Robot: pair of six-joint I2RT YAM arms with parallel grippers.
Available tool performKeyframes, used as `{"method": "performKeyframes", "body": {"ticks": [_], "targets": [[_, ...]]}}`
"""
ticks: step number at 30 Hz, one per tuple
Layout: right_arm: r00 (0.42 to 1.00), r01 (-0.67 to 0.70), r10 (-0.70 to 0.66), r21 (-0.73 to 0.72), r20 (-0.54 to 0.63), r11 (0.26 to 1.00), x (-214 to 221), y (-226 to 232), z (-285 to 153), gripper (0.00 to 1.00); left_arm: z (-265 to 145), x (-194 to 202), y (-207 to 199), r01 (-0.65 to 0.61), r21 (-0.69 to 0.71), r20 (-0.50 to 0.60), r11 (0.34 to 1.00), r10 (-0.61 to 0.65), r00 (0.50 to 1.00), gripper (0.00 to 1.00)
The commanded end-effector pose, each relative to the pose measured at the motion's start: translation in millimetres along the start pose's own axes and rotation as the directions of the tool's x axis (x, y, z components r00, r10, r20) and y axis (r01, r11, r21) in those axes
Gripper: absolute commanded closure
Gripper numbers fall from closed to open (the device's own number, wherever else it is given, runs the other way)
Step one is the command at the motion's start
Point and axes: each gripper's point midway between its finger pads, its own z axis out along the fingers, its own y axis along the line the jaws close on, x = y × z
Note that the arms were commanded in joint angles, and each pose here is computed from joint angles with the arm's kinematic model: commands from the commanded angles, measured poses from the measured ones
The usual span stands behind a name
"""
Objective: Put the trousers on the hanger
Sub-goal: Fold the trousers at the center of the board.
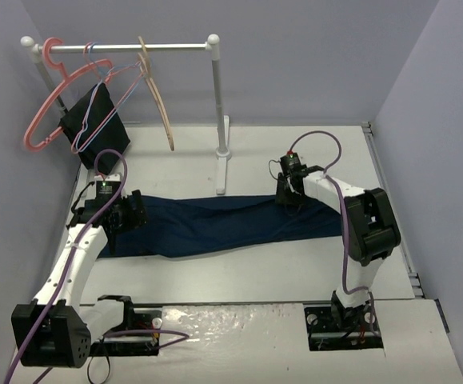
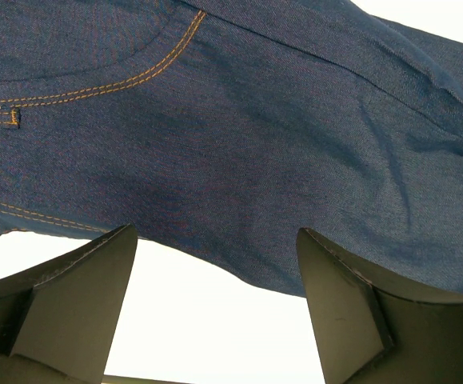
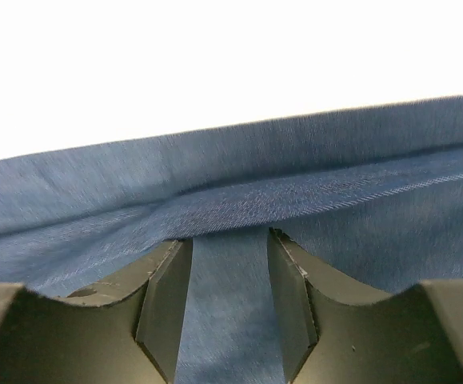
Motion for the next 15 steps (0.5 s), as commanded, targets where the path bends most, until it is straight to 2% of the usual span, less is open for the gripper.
{"method": "performKeyframes", "body": {"ticks": [1,7,11,15], "targets": [[0.993,-0.005,0.002,0.023,0.119,1.000,-51,5,-4,0.60,-6,-23,-2,-0.004,0.002,0.078,1.000,0.004,0.997,0.22],[0.989,-0.010,0.006,0.022,0.148,1.000,-73,7,-2,0.60,-5,-22,-3,-0.008,0.005,0.069,1.000,0.008,0.998,0.22],[0.977,0.035,-0.023,-0.054,0.210,0.998,-78,29,-41,0.59,-4,-21,-7,-0.012,0.031,0.064,0.999,0.010,0.998,0.22],[0.972,0.012,0.001,-0.050,0.236,0.999,-64,15,-64,0.55,-2,-18,-10,-0.009,0.046,0.052,0.999,0.007,0.999,0.22]]}}
